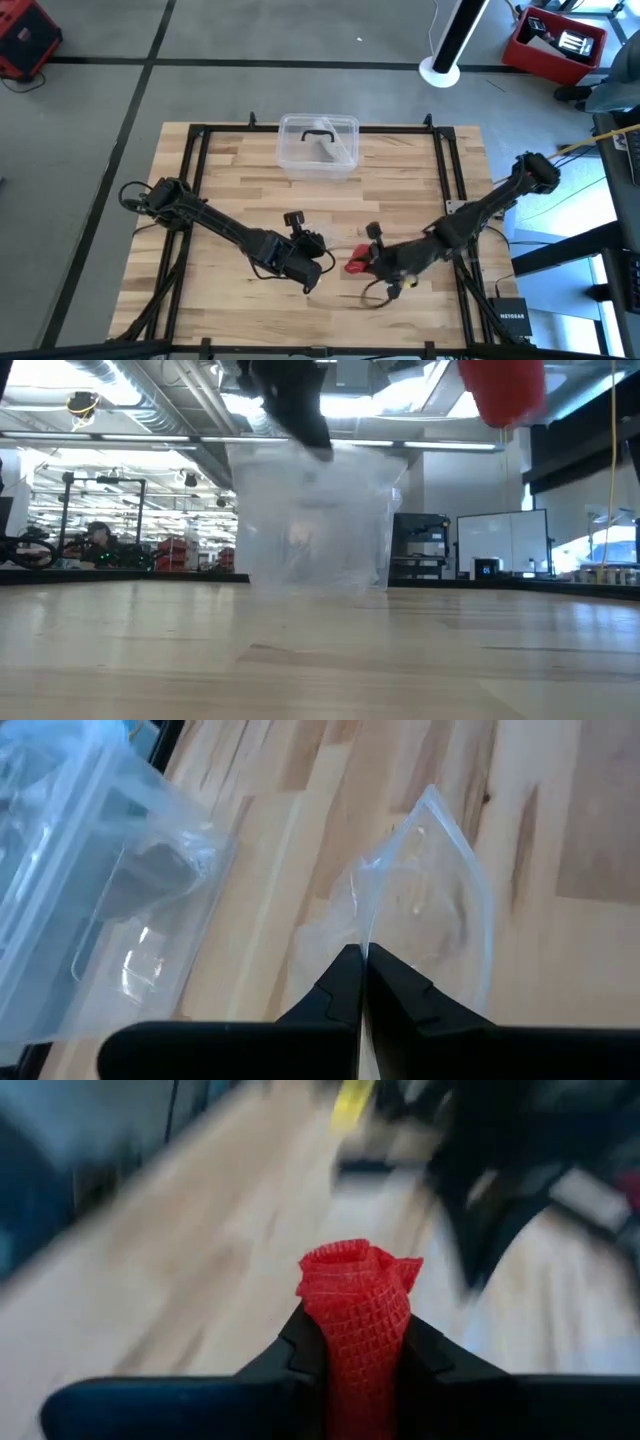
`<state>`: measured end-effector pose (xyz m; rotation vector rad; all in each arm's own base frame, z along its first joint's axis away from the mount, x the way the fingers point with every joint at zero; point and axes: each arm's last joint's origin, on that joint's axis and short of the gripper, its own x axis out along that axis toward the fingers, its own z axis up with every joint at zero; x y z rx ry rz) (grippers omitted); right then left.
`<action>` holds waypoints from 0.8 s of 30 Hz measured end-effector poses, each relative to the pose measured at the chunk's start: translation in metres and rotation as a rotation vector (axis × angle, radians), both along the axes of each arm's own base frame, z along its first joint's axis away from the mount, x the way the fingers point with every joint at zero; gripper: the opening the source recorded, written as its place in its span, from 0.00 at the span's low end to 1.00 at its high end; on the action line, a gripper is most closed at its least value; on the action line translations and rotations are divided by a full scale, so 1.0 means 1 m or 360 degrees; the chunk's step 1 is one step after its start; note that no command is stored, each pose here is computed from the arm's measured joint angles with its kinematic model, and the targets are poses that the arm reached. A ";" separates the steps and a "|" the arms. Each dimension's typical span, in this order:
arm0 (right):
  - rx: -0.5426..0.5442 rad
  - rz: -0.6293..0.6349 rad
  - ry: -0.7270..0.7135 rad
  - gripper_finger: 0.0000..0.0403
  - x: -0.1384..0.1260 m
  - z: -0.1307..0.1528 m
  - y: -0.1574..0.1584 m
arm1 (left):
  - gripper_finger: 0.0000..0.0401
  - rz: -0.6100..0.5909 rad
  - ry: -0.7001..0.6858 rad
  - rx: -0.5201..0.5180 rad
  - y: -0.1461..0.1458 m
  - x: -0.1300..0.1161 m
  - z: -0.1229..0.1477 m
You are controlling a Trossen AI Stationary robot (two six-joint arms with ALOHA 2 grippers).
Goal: Roll bandage
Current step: Put the red bandage into the transparent zip bag
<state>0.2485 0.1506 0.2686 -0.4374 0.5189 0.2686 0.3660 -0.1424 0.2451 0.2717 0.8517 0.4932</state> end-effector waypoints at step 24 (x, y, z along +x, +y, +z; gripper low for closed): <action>0.0024 0.0183 -0.0974 0.15 0.034 -0.019 0.001 | 0.01 -0.0112 -0.0272 -0.0111 -0.019 0.012 0.058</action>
